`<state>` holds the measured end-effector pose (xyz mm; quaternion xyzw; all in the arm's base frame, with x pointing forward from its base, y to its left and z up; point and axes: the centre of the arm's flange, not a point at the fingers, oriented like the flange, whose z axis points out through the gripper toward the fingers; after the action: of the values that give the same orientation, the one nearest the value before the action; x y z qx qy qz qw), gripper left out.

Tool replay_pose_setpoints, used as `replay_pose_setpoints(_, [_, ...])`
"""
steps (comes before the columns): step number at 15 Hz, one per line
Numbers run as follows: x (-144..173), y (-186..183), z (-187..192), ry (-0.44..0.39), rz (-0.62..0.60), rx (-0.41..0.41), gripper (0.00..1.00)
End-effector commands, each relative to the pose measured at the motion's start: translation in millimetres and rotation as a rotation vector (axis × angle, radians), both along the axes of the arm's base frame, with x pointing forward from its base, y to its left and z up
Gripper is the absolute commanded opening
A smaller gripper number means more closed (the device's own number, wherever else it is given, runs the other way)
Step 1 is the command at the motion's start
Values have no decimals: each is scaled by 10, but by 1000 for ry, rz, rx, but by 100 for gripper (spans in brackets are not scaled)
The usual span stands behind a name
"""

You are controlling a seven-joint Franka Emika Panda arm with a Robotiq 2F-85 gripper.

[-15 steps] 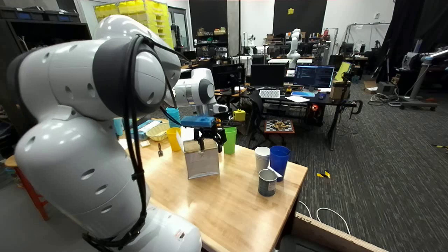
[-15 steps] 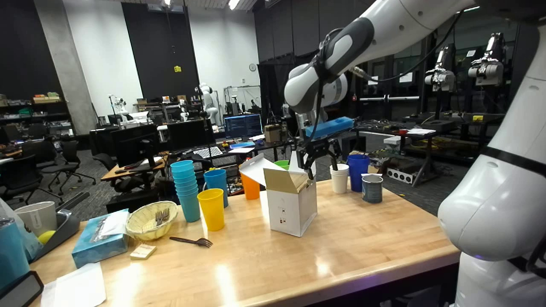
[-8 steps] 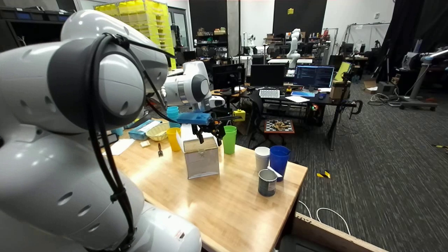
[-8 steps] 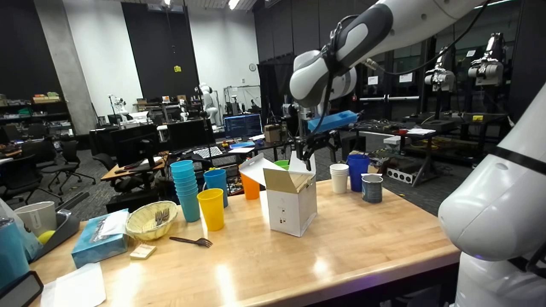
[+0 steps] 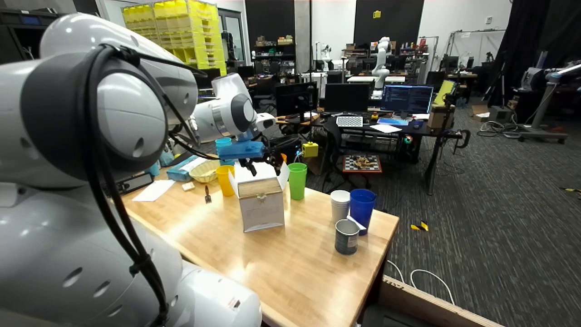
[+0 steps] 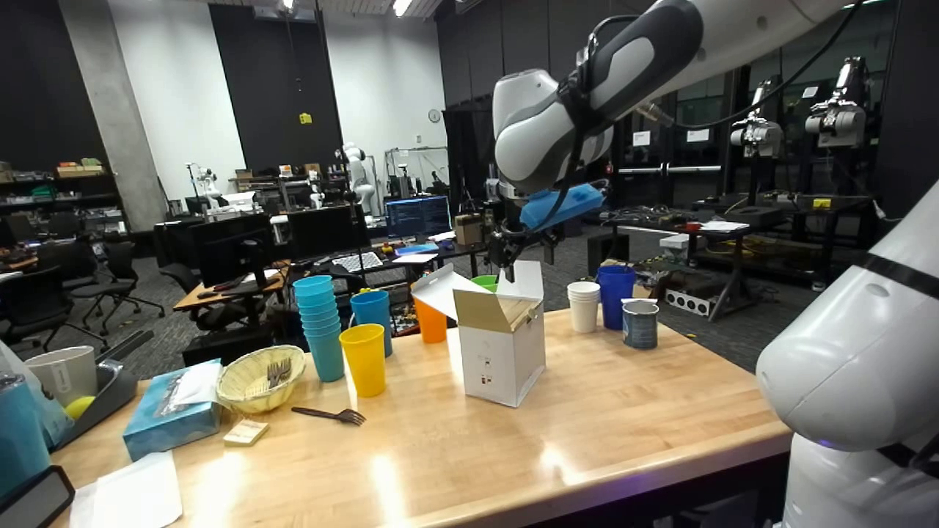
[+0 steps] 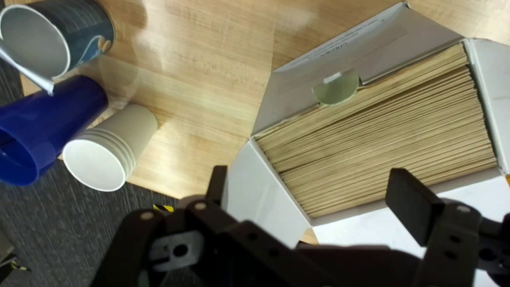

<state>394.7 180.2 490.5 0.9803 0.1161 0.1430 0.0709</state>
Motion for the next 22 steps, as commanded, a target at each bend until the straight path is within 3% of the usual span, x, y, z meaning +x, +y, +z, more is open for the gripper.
replay_pose_setpoints(1, [-194,125,141,-82,70,-18,100])
replay_pose_setpoints(11, [-597,615,319,-157,296,-52,100])
replay_pose_setpoints(22, [-875,895,176,-39,419,-78,100])
